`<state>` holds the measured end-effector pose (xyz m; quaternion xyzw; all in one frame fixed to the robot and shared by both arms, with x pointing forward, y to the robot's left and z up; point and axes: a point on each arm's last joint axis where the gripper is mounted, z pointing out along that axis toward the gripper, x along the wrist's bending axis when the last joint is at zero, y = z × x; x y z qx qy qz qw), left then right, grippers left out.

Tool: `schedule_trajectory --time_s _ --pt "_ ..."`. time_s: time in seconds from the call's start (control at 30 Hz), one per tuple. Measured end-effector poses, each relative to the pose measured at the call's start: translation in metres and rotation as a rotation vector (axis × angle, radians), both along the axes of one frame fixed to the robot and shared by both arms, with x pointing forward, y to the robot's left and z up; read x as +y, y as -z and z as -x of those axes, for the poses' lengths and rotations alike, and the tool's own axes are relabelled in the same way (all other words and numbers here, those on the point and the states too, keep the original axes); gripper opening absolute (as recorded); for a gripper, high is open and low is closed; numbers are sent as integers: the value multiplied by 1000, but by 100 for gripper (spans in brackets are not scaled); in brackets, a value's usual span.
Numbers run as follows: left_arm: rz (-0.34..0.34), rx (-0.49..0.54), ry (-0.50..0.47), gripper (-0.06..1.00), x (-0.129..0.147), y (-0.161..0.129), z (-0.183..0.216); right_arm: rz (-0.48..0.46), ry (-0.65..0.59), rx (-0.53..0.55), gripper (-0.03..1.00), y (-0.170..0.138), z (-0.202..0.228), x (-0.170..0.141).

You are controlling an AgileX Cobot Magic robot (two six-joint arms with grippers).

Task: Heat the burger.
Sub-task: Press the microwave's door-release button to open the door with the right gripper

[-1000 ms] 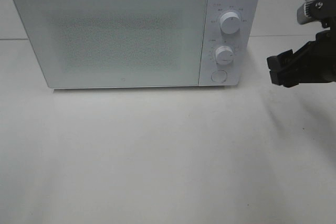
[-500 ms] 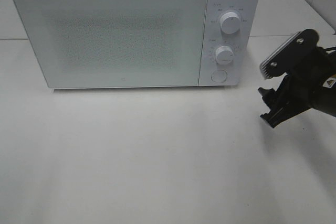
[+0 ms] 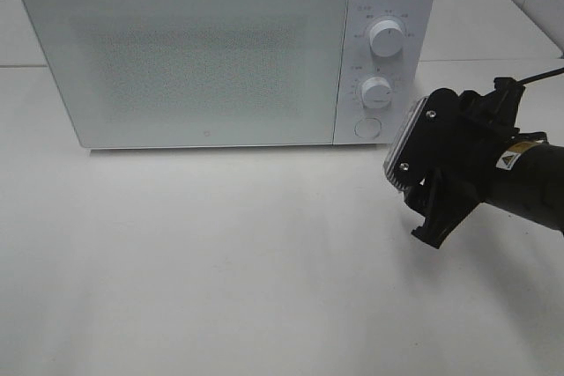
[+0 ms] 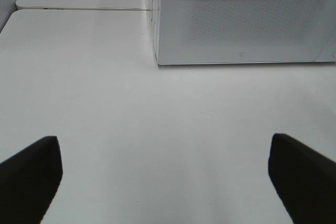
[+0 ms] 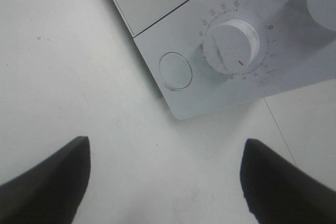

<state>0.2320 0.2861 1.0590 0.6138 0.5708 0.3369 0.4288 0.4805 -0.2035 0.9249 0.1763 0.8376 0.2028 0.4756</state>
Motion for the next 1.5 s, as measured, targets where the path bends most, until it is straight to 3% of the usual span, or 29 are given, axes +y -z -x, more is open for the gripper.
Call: schedule_trajectory --time_s 0.37,0.67,0.8,0.83,0.87,0.93,0.97,1.0,1.03,1.1,1.17,1.5 --pt "0 0 0 99 0 0 0 51 -47 36 76 3 2 4" --pt "0 0 0 99 0 0 0 167 -119 34 71 5 3 4" --pt "0 0 0 99 0 0 0 239 -160 15 58 4 3 4" --pt "0 0 0 99 0 0 0 282 -184 1 50 4 3 4" --pt "0 0 0 99 0 0 0 282 -184 1 50 4 3 4" --pt "0 0 0 99 0 0 0 318 -204 -7 34 4 3 4" --pt "0 0 0 99 0 0 0 318 -204 -7 34 4 3 4" --pt "0 0 0 99 0 0 0 328 -210 -9 22 4 3 4" --pt "0 0 0 99 0 0 0 328 -210 -9 22 4 3 4" --pt "0 0 0 99 0 0 0 334 -214 -11 8 4 3 4" --pt "0 0 0 99 0 0 0 334 -214 -11 3 4 3 4" --pt "0 0 0 99 0 0 0 354 -252 -25 2 4 3 6"
